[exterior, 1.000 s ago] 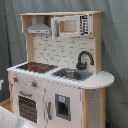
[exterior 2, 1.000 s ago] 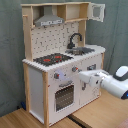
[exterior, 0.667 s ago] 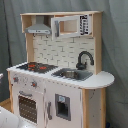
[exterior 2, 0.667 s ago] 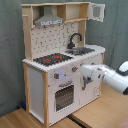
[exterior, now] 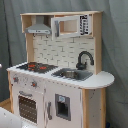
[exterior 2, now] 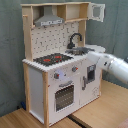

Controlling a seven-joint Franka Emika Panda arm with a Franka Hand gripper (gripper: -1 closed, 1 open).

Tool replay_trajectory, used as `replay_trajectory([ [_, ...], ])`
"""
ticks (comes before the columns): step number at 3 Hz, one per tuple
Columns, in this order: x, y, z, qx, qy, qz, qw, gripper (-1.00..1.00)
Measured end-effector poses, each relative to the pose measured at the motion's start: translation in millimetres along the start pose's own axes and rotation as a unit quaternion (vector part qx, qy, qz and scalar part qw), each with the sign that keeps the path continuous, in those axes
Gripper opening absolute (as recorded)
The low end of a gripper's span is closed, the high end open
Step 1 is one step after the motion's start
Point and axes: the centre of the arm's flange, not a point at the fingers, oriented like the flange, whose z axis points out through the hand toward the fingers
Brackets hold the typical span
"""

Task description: Play with the kitchen

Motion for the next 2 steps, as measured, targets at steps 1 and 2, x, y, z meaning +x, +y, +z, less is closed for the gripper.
replay_trajectory([
  [1, -28.1, 22.5, -5.0, -0.006, -0.028, 0.015, 0.9995, 1.0],
  [2, -53.5, 41.1, -12.5, -0.014, -0.058, 0.03, 0.9978, 1.0],
])
